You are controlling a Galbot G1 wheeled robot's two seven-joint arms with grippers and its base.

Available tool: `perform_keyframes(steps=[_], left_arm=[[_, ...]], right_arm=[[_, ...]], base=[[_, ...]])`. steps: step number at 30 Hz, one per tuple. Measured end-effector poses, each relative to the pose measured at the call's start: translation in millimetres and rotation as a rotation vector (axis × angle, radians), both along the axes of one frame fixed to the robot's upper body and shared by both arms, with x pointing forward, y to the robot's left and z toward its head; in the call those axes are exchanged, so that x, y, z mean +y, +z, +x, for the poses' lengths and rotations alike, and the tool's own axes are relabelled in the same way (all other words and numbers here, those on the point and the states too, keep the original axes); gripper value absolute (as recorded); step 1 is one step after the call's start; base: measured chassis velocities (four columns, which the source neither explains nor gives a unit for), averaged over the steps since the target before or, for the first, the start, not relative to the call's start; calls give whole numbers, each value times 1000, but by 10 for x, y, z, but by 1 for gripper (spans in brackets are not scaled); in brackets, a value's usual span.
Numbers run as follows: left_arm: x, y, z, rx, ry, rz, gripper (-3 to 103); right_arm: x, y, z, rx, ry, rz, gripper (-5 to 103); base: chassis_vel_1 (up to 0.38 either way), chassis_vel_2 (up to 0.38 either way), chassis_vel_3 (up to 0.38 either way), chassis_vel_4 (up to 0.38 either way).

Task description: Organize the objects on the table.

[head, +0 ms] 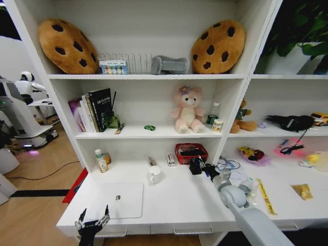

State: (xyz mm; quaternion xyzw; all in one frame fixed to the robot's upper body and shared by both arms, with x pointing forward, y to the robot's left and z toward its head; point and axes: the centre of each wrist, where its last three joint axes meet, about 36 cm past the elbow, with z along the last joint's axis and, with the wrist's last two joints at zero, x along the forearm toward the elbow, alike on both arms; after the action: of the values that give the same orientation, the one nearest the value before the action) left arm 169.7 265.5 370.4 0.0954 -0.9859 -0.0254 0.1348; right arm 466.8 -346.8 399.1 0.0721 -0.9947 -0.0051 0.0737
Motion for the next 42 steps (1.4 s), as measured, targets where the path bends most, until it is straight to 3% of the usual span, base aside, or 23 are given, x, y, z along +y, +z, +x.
perform_keyframes(steps=[10, 25, 42], left_arm=[[38, 3, -8, 1, 10, 8, 98], [-9, -109, -29, 27, 8, -5, 98], [51, -124, -26, 32, 19, -2, 98]], right_arm=[[-92, -88, 332, 36, -18, 15, 13], [72, -9, 799, -23, -9, 20, 13], [101, -134, 961, -36, -18, -9, 13]], base=[[0, 0, 0, 0], [0, 0, 0, 0], [0, 0, 0, 0]])
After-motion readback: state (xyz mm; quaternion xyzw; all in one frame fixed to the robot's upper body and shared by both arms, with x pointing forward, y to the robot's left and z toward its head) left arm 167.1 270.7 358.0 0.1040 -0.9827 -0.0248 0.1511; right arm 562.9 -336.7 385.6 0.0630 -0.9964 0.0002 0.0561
